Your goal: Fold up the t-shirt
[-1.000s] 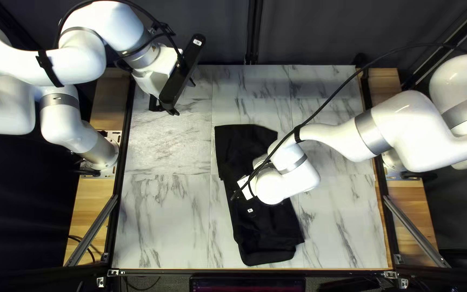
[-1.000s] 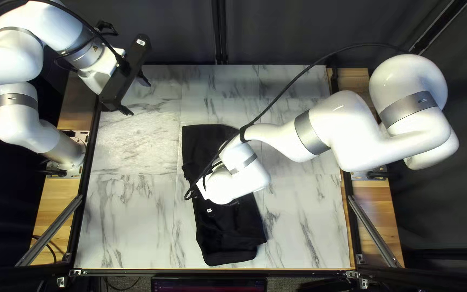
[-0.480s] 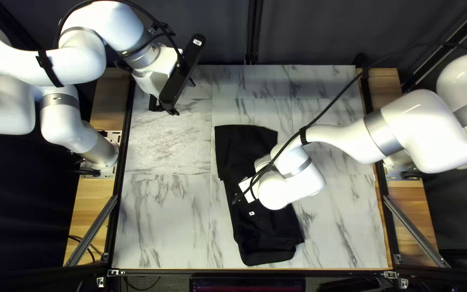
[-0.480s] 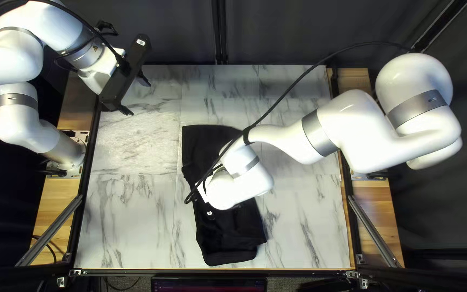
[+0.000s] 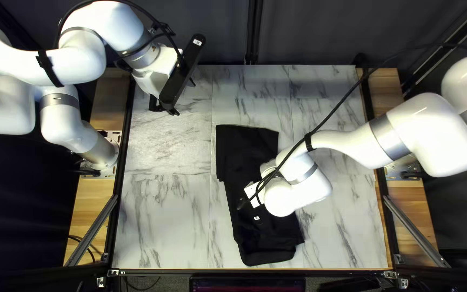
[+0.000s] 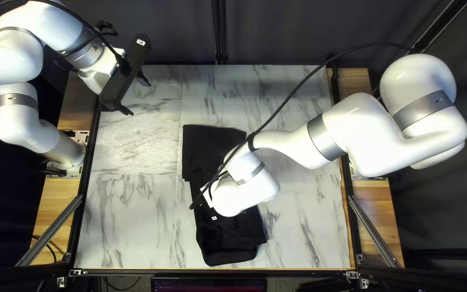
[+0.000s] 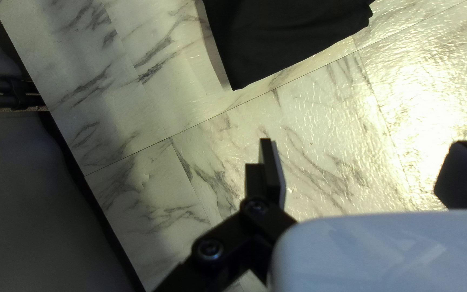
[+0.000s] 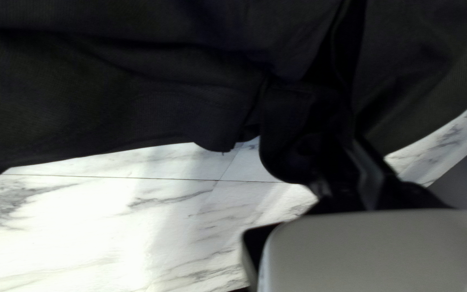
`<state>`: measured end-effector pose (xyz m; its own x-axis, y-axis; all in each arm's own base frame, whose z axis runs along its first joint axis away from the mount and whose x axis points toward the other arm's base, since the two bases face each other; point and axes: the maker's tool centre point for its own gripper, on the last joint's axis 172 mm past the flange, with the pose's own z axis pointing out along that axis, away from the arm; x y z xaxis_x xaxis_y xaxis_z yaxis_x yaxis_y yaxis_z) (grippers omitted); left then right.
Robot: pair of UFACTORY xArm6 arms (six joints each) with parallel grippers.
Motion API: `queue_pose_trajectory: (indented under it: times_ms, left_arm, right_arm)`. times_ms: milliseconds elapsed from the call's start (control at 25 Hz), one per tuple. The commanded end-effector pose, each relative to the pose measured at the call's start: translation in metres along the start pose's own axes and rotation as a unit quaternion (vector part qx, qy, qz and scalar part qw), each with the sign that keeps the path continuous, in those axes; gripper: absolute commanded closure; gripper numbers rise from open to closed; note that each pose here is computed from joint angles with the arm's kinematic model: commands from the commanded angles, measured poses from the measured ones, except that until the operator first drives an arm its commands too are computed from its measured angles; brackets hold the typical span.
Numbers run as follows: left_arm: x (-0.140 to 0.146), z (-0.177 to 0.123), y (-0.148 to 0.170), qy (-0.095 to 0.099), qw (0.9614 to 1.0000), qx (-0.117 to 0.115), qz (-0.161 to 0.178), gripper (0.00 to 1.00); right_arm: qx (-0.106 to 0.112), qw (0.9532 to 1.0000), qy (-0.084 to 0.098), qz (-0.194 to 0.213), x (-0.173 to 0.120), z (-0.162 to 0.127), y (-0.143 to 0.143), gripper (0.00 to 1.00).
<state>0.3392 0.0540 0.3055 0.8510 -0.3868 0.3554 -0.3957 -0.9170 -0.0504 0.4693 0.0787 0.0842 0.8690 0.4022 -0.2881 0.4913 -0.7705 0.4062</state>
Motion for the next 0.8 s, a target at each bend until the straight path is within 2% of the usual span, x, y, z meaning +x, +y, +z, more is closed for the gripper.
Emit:
queue_pose_trajectory:
  times_ms: [40, 200, 360, 800]
  left_arm:
    - [0.0, 0.0, 0.0, 0.0, 1.0, 0.0, 0.0, 0.0]
    - [0.0, 0.0, 0.0, 0.0, 1.0, 0.0, 0.0, 0.0]
    - [0.0, 0.0, 0.0, 0.0, 1.0, 0.0, 0.0, 0.0]
    - [0.0, 0.0, 0.0, 0.0, 1.0, 0.0, 0.0, 0.0]
  right_arm:
    - [-0.008, 1.0, 0.0, -0.004, 0.0, 0.003, 0.015, 0.0]
    - [-0.01, 0.9999, 0.0, -0.008, 0.0, 0.016, 0.023, 0.0]
    - [-0.003, 0.9999, 0.001, -0.011, 0.002, 0.035, 0.02, 0.0]
    - [0.005, 0.9999, 0.001, -0.012, 0.011, 0.036, 0.009, 0.0]
